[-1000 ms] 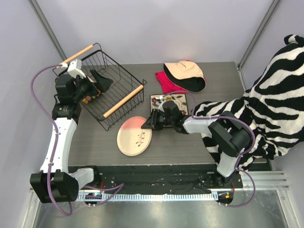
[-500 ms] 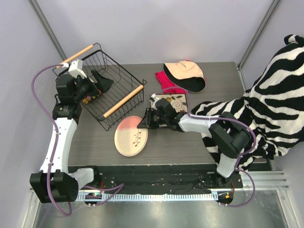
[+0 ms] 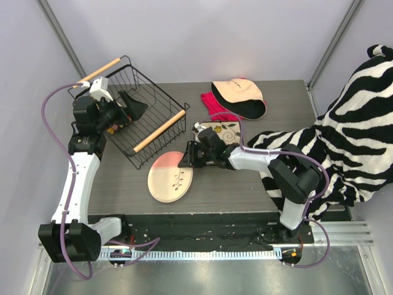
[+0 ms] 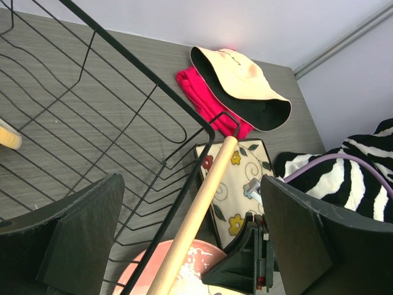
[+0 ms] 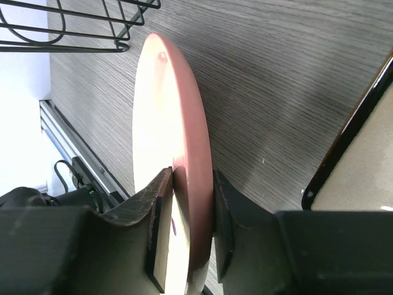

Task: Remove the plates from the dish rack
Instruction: Place the plate at the center of the board.

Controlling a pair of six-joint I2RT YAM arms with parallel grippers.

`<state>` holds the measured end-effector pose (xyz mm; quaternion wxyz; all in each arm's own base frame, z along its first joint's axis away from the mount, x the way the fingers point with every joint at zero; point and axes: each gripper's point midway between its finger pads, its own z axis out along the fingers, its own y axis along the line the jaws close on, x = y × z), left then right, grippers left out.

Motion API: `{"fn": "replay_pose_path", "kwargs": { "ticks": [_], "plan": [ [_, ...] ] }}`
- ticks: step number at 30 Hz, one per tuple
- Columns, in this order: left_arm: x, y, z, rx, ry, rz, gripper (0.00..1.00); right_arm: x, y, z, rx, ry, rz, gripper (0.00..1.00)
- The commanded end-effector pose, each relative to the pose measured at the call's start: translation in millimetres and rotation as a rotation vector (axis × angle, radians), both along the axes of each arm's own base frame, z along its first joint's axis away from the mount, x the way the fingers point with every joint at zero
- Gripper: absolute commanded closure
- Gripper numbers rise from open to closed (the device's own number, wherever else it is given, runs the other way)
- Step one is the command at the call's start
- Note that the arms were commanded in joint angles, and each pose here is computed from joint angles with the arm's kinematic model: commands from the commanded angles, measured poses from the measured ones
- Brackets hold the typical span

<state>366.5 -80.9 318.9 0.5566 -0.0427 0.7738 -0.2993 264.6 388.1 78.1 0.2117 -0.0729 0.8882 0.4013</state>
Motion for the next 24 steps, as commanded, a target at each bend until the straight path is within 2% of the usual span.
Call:
{"fn": "replay_pose_path", "kwargs": {
  "ticks": [1,8,20,24],
  "plan": [
    [-0.5,-4.3,16.9,0.006,-0.051,-0.023,0.03,-3.6,-5.5,-19.9,-0.106,-0.019,0.024,0.65],
    [-0.5,-5.2,17.9,0.006,-0.054,-0.025,0.02,-4.7,-0.7,-28.3,-0.132,-0.019,0.038,0.59],
    [-1.5,-8.2,17.3,0.007,-0.052,-0.034,0.03,9.0,11.7,-37.6,-0.149,-0.028,0.021,0.58],
    [-1.9,-8.1,18.1,0.008,-0.054,-0.034,0.02,10.1,12.8,-43.2,-0.163,-0.032,0.025,0.5]
  ]
}}
